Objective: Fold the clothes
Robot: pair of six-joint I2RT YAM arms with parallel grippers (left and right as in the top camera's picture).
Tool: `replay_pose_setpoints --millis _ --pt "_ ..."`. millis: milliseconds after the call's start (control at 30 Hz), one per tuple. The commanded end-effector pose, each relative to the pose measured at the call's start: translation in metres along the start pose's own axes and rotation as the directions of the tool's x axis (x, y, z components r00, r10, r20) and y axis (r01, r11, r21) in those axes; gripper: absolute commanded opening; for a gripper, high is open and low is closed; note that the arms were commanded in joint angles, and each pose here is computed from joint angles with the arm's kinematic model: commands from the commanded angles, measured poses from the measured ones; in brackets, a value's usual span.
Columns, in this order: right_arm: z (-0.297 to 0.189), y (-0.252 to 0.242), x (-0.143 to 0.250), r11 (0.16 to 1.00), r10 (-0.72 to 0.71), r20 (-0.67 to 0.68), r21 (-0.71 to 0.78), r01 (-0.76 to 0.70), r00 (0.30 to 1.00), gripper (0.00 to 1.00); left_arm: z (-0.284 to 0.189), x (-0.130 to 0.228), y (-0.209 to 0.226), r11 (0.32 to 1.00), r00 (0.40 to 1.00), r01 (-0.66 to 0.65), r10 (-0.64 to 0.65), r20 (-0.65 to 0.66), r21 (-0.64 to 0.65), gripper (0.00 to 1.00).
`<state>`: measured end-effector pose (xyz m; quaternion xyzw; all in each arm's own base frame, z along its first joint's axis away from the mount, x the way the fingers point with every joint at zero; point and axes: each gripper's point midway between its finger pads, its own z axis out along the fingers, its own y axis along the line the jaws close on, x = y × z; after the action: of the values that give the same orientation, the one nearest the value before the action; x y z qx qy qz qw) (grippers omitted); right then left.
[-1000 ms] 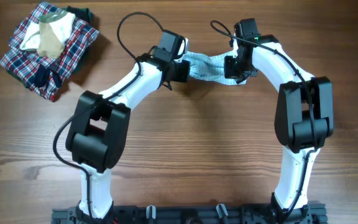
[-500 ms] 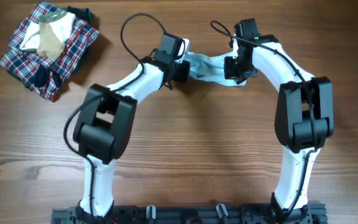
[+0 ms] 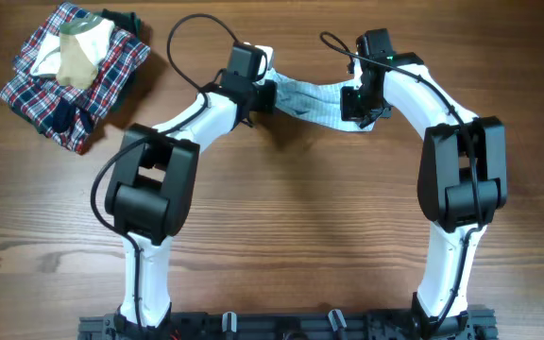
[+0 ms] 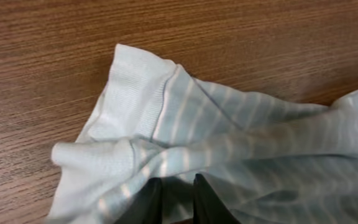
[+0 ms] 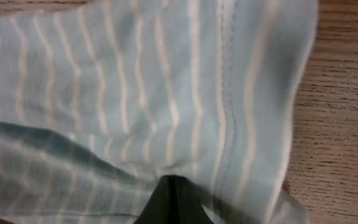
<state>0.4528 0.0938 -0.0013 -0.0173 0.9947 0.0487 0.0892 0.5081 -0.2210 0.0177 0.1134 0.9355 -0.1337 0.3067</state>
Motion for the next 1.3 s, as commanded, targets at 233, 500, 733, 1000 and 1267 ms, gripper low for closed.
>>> replay_pose_setpoints --millis 233,500,733,1000,1267 --pt "0.013 0.002 0.018 1.000 -0.016 -0.069 -0.012 0.015 0.998 0.04 0.003 -0.026 0.004 0.996 0.991 -0.083 0.086 0.099 -0.034 0.21" --pt "0.013 0.002 0.020 1.000 -0.012 -0.074 -0.011 0.012 0.997 0.04 0.000 -0.055 0.010 0.991 0.967 -0.124 0.132 0.217 -0.048 0.23" --pt "0.013 0.001 0.020 1.000 -0.012 -0.075 -0.010 0.011 0.997 0.04 -0.002 -0.050 0.017 0.990 0.973 -0.114 0.129 0.191 -0.084 0.20" --pt "0.013 0.002 0.018 1.000 -0.013 -0.066 -0.012 0.012 0.998 0.04 -0.074 -0.072 -0.013 0.988 0.970 -0.142 0.152 0.187 -0.068 0.10" --pt "0.013 0.002 0.018 1.000 -0.013 -0.067 -0.012 0.012 0.998 0.04 -0.076 -0.054 -0.052 0.962 0.953 -0.272 0.270 0.138 -0.002 0.11"
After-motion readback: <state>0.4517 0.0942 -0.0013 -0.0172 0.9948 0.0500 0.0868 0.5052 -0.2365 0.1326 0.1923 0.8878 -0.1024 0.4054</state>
